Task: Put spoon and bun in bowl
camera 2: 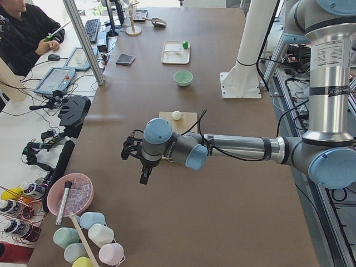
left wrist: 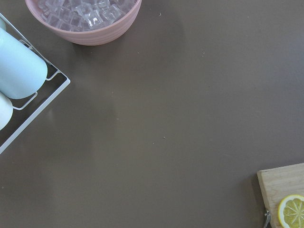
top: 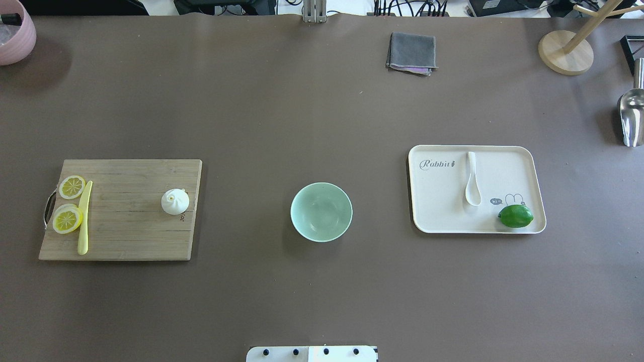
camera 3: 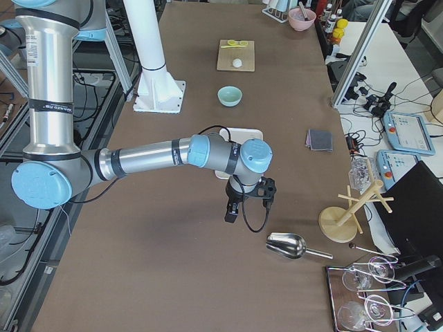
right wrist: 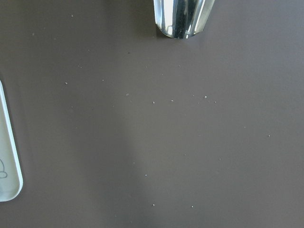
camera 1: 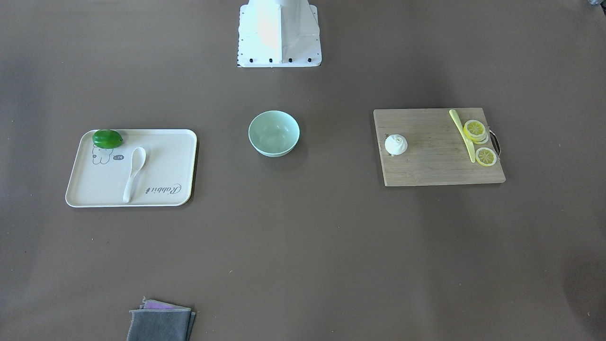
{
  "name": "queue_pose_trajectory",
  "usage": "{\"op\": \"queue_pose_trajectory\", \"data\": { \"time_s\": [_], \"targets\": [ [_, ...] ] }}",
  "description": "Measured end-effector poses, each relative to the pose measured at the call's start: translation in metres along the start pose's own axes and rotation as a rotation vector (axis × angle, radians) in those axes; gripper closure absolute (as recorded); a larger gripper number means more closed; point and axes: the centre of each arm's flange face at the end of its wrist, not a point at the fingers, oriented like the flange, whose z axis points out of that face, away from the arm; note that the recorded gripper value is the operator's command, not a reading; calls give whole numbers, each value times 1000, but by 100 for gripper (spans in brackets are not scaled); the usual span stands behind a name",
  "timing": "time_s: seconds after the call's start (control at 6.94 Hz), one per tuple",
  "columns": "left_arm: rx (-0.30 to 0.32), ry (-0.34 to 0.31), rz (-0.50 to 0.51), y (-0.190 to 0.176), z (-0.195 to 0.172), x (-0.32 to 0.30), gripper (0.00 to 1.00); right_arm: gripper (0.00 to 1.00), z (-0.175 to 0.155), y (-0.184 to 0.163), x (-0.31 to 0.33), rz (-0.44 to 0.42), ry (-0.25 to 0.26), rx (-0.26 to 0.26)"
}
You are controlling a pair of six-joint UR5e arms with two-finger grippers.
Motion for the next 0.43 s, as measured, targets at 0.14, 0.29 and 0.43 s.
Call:
{"op": "queue_pose_trajectory", "data": {
  "time_s": [0.14,0.29,0.43],
  "targets": [
    [1,-5,-2,0,0,-1,2,0,0,0,1,1,0,0],
    [1,-12,-4,0,0,-2,2,0,0,1,1,2,0,-1],
    [0,-15,-5,1,0,-3,2,0,1,1,1,3,-1,-1]
  ]
}}
